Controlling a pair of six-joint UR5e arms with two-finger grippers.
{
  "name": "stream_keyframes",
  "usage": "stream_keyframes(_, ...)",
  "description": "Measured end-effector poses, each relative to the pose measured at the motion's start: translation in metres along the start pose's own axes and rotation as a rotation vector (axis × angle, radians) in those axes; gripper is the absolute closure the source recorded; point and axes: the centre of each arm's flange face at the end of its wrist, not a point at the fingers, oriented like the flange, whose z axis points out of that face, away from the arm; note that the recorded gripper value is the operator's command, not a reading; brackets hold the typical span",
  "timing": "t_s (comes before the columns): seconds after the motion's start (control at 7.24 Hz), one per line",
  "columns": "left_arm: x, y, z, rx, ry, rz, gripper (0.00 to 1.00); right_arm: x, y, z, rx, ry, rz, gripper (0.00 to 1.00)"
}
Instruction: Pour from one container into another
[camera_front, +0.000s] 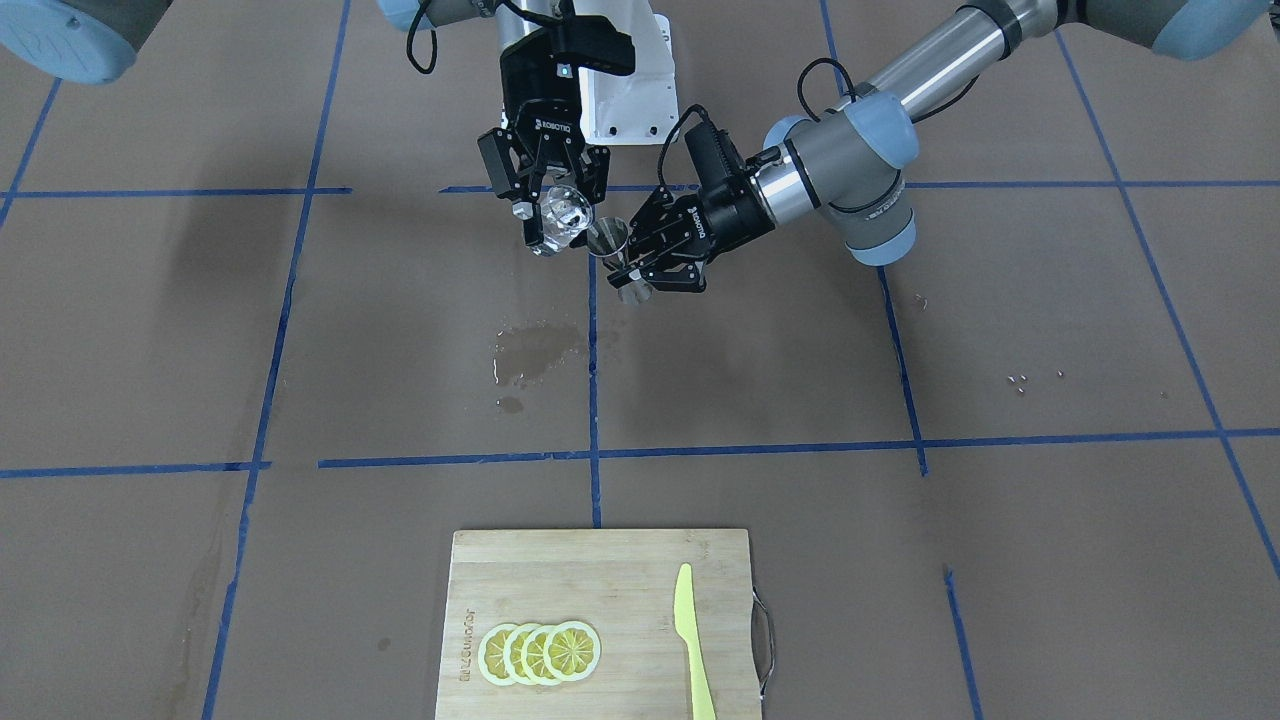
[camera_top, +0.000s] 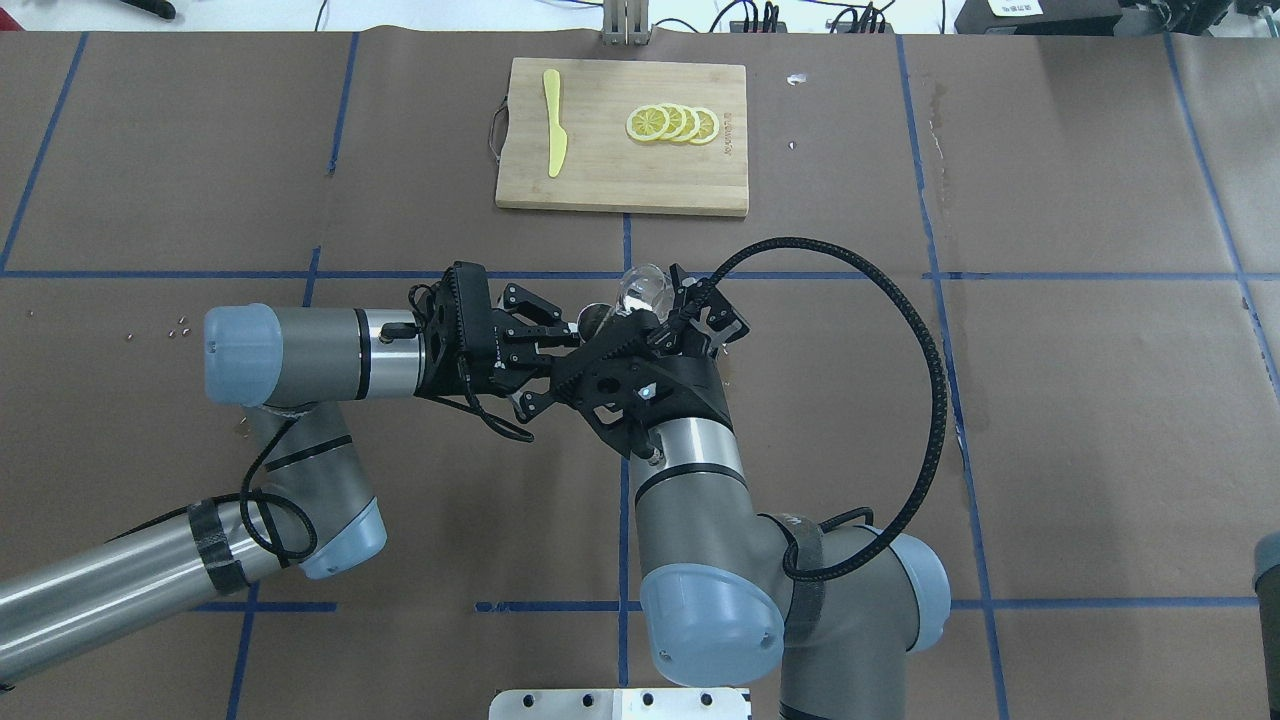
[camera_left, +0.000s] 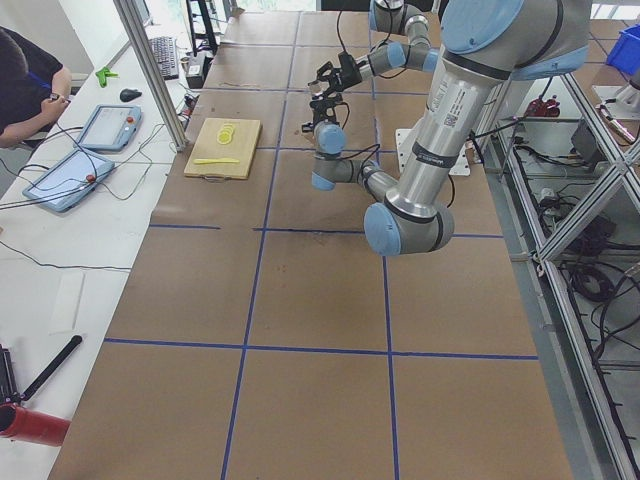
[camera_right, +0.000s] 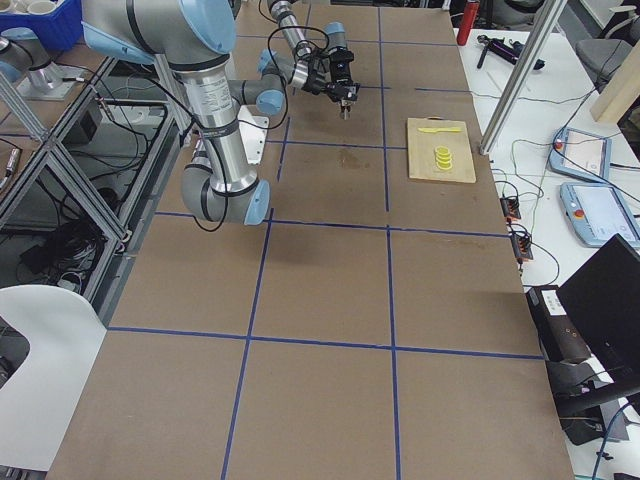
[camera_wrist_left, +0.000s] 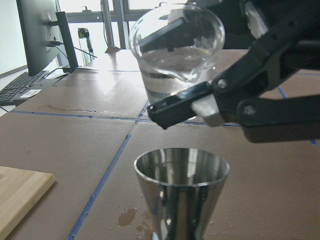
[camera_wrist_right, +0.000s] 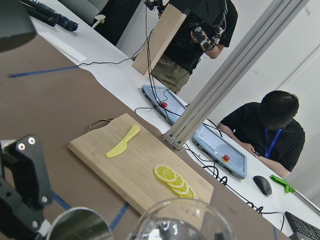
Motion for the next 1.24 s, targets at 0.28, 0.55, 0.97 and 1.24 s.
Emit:
stream_keyframes(0.28,0.0,0.0,0.0,0.0,0.0,0.0,1.0,-0.002,-0.009,-0.002,0.0,0.036,-0.107,1.0)
stream_keyframes(0.55,0.0,0.0,0.0,0.0,0.0,0.0,1.0,-0.004,-0.012,-0.002,-0.008,0.053,-0.173,1.0)
stream_keyframes(0.97,0.0,0.0,0.0,0.0,0.0,0.0,1.0,-0.006,-0.02,-0.003,-0.018,0.071,-0.269,1.0)
stream_keyframes(1.24,0.0,0.0,0.0,0.0,0.0,0.0,1.0,-0.006,-0.019,-0.003,-0.02,0.077,-0.311,1.0)
